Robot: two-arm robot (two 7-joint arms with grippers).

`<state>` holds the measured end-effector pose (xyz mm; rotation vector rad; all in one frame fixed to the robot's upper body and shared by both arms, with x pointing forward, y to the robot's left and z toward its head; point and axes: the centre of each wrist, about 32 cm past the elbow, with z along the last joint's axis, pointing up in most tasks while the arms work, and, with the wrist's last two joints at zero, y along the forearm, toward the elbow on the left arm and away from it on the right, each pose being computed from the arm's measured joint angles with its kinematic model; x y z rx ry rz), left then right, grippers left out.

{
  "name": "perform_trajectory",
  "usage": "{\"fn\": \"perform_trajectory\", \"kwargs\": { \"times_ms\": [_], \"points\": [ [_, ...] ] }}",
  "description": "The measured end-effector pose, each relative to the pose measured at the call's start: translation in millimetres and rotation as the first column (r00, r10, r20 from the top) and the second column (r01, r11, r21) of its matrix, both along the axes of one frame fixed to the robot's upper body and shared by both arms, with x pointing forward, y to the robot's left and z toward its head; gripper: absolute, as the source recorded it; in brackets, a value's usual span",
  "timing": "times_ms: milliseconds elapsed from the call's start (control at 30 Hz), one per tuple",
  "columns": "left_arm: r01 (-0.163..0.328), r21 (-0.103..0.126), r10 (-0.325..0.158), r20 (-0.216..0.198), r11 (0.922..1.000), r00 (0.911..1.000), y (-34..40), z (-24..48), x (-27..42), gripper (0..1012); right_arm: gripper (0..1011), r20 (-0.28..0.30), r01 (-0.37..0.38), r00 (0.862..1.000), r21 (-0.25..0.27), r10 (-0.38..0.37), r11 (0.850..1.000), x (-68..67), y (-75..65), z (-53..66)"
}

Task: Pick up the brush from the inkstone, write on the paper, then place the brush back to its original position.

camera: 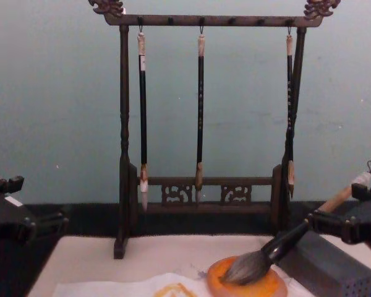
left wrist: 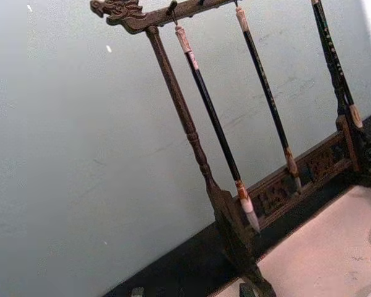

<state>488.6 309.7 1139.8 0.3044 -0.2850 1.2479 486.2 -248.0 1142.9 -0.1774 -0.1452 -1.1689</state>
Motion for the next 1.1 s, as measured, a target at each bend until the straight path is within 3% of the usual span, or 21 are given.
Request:
{"fn": "perform_trajectory", "kwargs": {
  "times_ms": [1100],
  "points": [
    [0.000, 0.000, 0.000, 0.000, 1.0000, 1.0000, 0.0, 0.0, 0.0, 1001, 1000, 0.000, 0.000, 1.000, 0.000, 0.000, 1.000, 0.0, 0.0, 0.0]
  ]
}}
